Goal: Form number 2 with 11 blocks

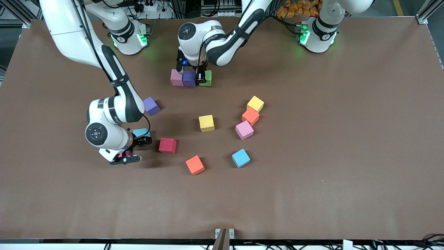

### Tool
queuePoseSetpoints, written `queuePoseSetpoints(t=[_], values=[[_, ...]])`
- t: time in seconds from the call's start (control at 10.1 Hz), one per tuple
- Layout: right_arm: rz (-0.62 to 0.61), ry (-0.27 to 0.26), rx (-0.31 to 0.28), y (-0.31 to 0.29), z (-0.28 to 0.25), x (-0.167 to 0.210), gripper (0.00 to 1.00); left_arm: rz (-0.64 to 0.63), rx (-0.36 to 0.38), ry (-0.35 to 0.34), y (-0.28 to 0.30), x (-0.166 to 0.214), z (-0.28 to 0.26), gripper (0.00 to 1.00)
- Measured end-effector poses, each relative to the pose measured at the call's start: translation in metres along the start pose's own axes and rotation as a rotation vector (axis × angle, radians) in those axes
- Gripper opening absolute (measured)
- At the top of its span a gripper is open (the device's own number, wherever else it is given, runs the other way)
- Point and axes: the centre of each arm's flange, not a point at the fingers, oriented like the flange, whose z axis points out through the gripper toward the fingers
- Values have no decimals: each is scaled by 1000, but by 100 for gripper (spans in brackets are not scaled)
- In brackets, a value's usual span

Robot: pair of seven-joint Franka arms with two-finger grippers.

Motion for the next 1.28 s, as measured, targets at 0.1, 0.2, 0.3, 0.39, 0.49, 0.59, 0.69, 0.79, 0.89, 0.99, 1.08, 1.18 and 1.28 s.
queuePoseSetpoints(t=[0.1, 0.2, 0.3, 0.39, 0.49, 0.59, 0.69, 0.79, 0.89, 0.99, 1.08, 1.18, 1.28], values=[[0, -8, -1, 0, 3, -1, 100, -12, 2, 7, 1, 3, 1, 56], [2, -16, -2, 1, 6, -3, 100, -17, 4, 13, 3, 5, 2, 56], [2, -25, -2, 1, 7, -4, 100, -23, 6, 17, 4, 7, 1, 56], [2, -34, -3, 1, 8, -5, 100, -32, 8, 24, 4, 9, -1, 56], [2, -40, -3, 1, 9, -6, 100, -39, 9, 29, 4, 11, -3, 56], [2, -41, -3, 1, 9, -6, 100, -39, 7, 33, 7, 14, -3, 56], [2, -39, -3, 1, 8, -6, 100, -41, 5, 32, 9, 15, -2, 56], [2, -34, -2, 1, 5, -4, 100, -41, 5, 31, 9, 15, -1, 56], [3, -26, -1, 1, 2, -3, 100, -41, 4, 31, 9, 15, 0, 56], [7, -18, 1, 1, -2, -1, 100, -42, 4, 30, 10, 15, 0, 56], [25, -6, 4, 0, -7, 2, 100, -43, 4, 31, 10, 16, 1, 56], [54, 18, 8, -2, -18, 8, 100, -42, 5, 35, 10, 16, 3, 56], [80, 47, 13, -5, -32, 15, 100, -39, 7, 35, 11, 17, 3, 56]])
